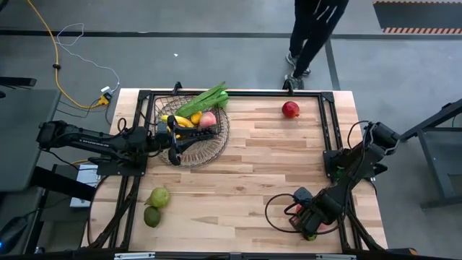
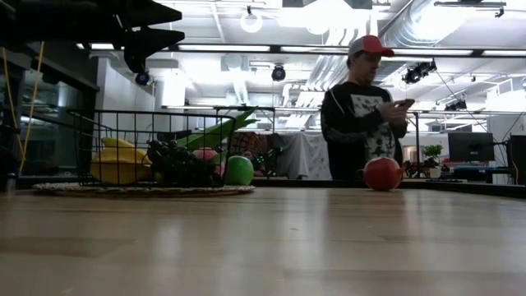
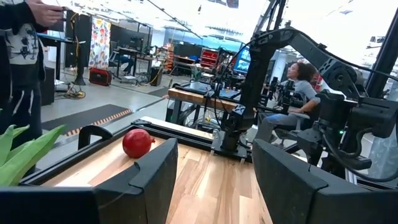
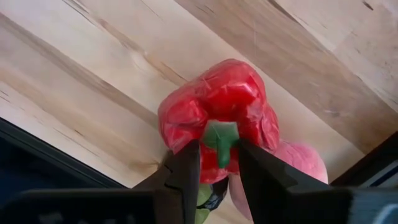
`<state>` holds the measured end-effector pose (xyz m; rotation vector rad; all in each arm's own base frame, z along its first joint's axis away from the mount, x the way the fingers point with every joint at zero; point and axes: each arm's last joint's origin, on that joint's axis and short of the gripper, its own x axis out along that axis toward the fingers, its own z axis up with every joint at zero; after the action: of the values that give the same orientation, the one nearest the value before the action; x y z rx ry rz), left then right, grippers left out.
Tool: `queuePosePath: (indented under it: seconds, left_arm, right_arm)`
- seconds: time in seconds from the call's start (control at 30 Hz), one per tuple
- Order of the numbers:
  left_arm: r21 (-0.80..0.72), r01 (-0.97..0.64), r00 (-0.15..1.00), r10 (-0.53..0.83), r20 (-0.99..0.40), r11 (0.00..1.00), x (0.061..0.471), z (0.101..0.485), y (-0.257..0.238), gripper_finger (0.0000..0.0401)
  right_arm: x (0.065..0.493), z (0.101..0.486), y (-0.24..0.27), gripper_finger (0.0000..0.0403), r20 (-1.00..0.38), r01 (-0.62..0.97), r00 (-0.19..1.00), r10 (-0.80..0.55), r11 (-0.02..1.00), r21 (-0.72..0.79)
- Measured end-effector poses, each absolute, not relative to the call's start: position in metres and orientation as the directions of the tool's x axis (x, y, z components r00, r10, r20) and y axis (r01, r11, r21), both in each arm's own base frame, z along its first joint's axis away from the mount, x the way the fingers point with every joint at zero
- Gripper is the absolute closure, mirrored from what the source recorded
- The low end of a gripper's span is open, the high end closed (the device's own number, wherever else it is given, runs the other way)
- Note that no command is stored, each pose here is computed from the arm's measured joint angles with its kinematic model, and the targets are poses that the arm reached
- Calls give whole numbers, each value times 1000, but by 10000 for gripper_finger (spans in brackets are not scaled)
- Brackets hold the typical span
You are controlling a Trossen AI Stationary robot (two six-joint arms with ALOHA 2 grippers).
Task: Build produce basket
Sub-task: Put the red bell pepper into the wire basket
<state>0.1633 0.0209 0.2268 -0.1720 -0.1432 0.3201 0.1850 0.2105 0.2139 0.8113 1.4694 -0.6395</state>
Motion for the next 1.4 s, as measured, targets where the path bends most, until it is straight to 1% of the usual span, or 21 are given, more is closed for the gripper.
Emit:
queuePosePath:
  seconds: [0.4, 0.5, 0.67, 0.7, 0.83, 0.9, 1.0, 1.07, 1.13, 1.27, 1.4]
  left_arm:
    - [-190, -300, 939, 324, 112, 935, 163, 227, 21, 205]
    - [-190, -300, 939, 324, 113, 935, 163, 227, 21, 205]
    - [-190, -300, 939, 324, 113, 935, 163, 227, 21, 205]
    - [-190, -300, 939, 324, 113, 935, 163, 227, 21, 205]
    - [-190, -300, 939, 324, 113, 935, 163, 227, 21, 205]
    - [-190, -299, 939, 324, 113, 935, 163, 227, 21, 205]
    - [-191, -299, 939, 324, 113, 935, 163, 227, 21, 205]
    - [-224, -286, 942, 316, 113, 932, 163, 227, 21, 205]
    - [-254, -237, 955, 272, 113, 938, 164, 227, 19, 205]
    - [-239, -120, 980, 153, 126, 964, 164, 228, 16, 205]
    - [-283, -81, 976, 134, 173, 956, 161, 234, 15, 205]
  right_arm:
    - [185, 214, 210, 306, -995, 787, 25, 92, 612, 76]
    - [184, 214, 209, 323, -996, 787, 20, 87, 613, 69]
    - [181, 220, 205, 385, -997, 782, 26, 79, 619, 70]
    - [180, 222, 204, 392, -997, 782, 31, 76, 619, 72]
    - [177, 230, 199, 386, -996, 779, 61, 69, 620, 90]
    - [176, 233, 197, 390, -995, 771, 75, 64, 630, 99]
    - [174, 239, 195, 398, -991, 736, 113, 66, 665, 128]
    - [175, 244, 194, 396, -984, 692, 160, 75, 702, 166]
    - [177, 248, 193, 396, -971, 633, 223, 85, 745, 211]
    - [191, 254, 188, 399, -937, 508, 338, 93, 820, 264]
    - [211, 257, 176, 399, -898, 370, 435, 71, 895, 250]
